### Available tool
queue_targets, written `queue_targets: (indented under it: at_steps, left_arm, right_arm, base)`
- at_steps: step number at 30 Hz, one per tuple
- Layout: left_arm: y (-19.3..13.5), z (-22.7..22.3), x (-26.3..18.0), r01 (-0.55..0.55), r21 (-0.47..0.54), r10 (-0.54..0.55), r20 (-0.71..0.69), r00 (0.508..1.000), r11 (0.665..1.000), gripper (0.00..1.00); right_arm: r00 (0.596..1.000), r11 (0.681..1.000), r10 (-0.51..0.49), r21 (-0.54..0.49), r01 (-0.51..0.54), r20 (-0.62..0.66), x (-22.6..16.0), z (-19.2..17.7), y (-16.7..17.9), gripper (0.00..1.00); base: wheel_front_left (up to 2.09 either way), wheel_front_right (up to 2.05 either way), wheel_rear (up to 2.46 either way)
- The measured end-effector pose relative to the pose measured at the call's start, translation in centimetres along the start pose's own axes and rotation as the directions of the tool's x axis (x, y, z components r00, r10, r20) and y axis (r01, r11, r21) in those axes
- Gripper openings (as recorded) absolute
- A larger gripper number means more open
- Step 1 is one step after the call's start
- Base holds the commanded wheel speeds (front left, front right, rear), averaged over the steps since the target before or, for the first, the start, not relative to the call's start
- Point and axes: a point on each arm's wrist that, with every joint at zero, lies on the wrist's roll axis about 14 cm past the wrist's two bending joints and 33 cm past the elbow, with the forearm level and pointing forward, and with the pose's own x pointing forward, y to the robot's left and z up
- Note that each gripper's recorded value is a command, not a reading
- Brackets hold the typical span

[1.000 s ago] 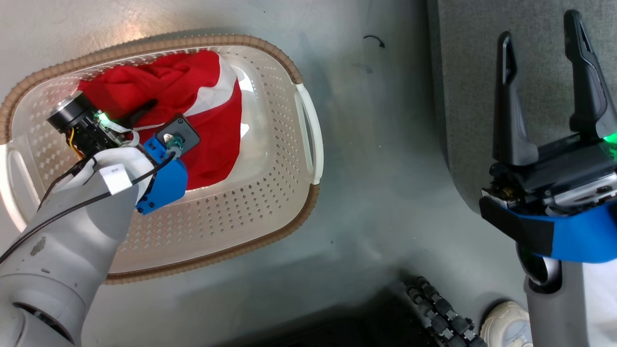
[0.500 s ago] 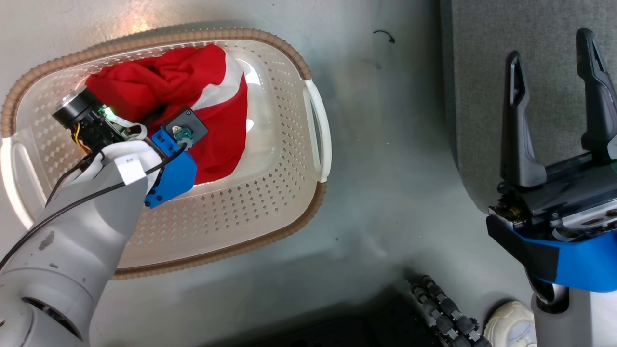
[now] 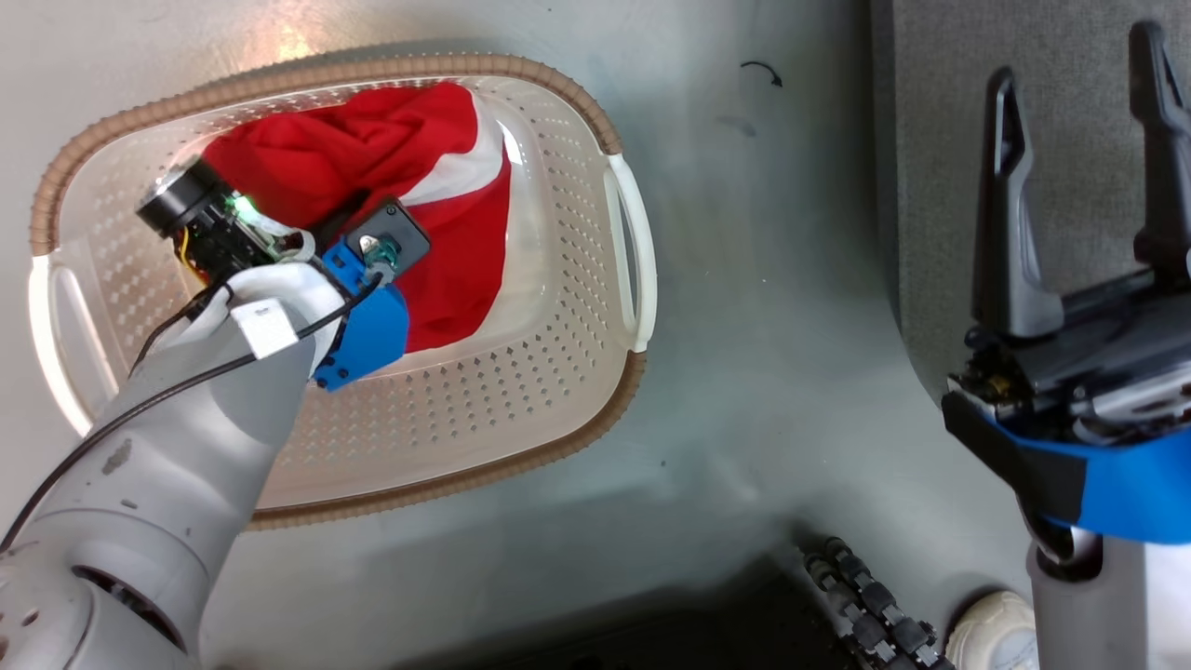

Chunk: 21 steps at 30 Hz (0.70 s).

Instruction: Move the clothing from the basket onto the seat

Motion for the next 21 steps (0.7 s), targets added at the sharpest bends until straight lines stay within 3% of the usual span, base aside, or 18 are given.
queue_targets:
  at_steps: [14,21]
  left_arm:
    - [1.5,5.7,-5.2,-0.085,-0.111,0.104,0.183,0.978,0.990,0.00]
    - [3.2,9.6,-9.7,-0.174,-0.184,0.224,0.304,0.926,0.967,0.00]
  right_arm:
    - [0.995,1.000,-0.009,0.029,0.006,0.095,0.7,4.4,-0.1,1.00]
    - [0.989,0.999,-0.018,0.050,0.011,0.149,0.3,7.6,-0.3,1.00]
  base:
    - [0.00,0.00,0.00]
    - [0.00,0.00,0.00]
